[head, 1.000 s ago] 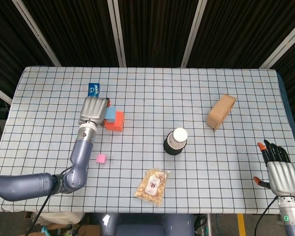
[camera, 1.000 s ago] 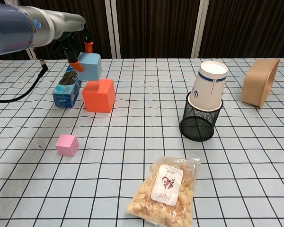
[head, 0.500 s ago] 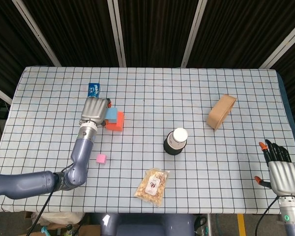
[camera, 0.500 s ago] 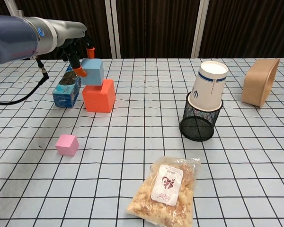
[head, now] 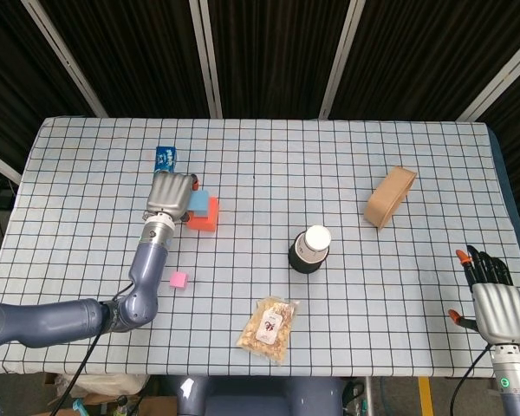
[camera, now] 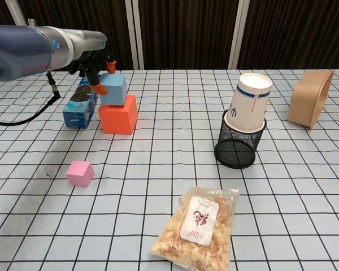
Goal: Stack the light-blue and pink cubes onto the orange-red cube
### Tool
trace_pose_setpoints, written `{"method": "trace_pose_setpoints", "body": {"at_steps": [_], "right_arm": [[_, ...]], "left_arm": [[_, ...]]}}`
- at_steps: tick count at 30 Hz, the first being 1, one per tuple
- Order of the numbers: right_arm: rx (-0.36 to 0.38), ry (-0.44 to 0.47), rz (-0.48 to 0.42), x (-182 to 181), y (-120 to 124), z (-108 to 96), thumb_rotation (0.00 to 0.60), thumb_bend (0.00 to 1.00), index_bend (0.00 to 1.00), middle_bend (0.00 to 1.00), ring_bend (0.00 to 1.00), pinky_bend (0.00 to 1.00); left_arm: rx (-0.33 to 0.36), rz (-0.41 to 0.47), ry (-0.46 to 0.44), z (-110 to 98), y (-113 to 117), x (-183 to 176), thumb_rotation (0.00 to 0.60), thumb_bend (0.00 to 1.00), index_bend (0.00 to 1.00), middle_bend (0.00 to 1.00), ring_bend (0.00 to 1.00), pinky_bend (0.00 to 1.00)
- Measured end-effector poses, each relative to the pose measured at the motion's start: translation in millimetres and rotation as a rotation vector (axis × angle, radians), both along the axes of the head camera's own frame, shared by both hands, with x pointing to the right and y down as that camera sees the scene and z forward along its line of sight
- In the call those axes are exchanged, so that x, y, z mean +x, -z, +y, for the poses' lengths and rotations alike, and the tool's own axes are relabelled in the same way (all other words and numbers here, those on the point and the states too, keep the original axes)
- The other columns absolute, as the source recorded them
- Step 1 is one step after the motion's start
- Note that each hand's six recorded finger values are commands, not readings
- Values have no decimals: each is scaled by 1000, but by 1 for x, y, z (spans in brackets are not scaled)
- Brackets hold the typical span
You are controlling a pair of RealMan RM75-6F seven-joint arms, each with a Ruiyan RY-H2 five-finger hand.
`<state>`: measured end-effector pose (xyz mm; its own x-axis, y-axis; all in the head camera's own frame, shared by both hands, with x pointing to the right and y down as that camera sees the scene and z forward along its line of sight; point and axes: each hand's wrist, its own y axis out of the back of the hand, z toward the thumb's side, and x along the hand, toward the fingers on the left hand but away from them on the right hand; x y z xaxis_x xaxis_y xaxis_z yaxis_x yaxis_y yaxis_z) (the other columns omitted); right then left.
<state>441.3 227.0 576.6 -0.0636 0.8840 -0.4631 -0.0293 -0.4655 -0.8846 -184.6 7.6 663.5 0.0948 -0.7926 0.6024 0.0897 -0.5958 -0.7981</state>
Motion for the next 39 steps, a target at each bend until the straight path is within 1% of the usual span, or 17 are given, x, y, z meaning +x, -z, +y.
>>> {"method": "trace_pose_setpoints", "body": {"at_steps": [27, 39], "right_arm": [[-5, 1, -2, -1, -1, 0, 600, 104, 71, 33, 55, 104], [-7, 0, -4, 0, -1, 0, 600, 103, 71, 33, 55, 104]], "left_arm": [[-17, -13, 9, 3, -7, 0, 600, 307, 404, 847, 699, 704], [-12, -11, 12, 1, -5, 0, 600, 307, 404, 847, 699, 704]]}}
